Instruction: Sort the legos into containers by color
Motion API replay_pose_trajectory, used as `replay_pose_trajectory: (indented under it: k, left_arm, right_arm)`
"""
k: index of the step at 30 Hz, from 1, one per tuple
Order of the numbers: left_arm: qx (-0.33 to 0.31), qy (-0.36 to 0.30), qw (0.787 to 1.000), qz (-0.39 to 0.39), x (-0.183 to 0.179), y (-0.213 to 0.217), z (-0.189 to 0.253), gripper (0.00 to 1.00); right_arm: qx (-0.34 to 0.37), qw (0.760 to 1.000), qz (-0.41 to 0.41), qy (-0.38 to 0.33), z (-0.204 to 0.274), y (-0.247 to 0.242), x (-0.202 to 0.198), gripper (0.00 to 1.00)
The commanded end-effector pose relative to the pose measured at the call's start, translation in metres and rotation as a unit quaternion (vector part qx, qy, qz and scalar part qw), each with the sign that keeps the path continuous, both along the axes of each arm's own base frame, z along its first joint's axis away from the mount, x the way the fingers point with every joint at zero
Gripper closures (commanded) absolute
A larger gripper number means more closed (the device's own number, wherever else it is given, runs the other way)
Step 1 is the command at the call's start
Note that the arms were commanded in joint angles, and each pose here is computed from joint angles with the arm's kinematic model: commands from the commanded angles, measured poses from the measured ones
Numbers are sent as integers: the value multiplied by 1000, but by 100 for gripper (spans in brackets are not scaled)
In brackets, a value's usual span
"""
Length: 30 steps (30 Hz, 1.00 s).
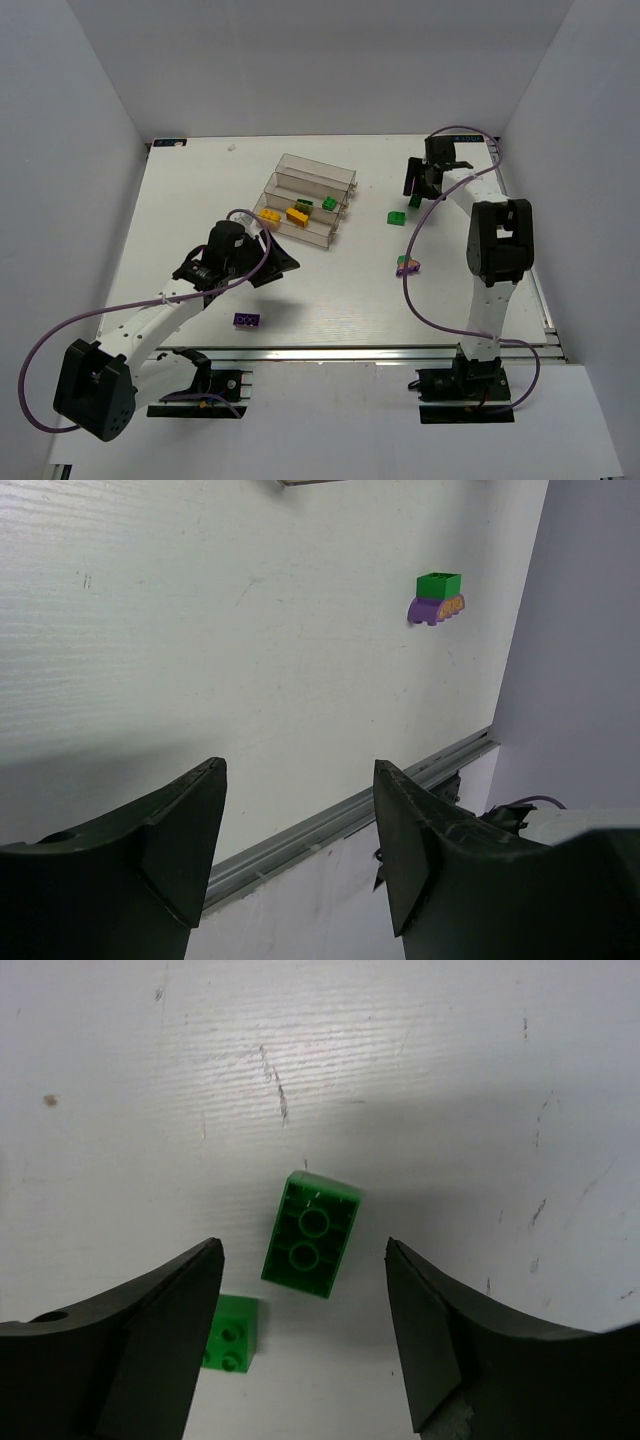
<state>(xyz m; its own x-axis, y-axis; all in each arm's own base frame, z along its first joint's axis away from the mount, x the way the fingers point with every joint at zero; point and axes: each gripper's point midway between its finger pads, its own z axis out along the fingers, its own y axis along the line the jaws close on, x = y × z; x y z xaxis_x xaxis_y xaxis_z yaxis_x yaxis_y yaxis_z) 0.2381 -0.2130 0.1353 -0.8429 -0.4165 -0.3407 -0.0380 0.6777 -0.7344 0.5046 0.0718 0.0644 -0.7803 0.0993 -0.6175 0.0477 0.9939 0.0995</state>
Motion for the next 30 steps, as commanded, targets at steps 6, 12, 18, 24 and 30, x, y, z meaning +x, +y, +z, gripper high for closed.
replay_pose_trajectory:
  k: [6, 12, 18, 24, 30]
  left_arm:
    - [-6, -12, 1000, 1, 4, -3, 16, 30]
    - [-6, -9, 1000, -4, 7, -6, 14, 30]
    - [1, -11, 1000, -7, 10, -6, 17, 30]
    - [-2, -11, 1000, -5, 9, -6, 16, 30]
    - [-1, -13, 1000, -8, 10, -7, 19, 30]
  right_arm:
    - [-17, 999, -24, -21, -2, -9, 20, 35]
    - [-11, 1000, -26, -12, -9, -8, 16, 37]
    - [-12, 1000, -19, -10, -16, -6, 21, 45]
    - [-6, 1000, -12, -2, -20, -2, 17, 50]
    - [16, 1000, 12, -1, -18, 8, 17, 66]
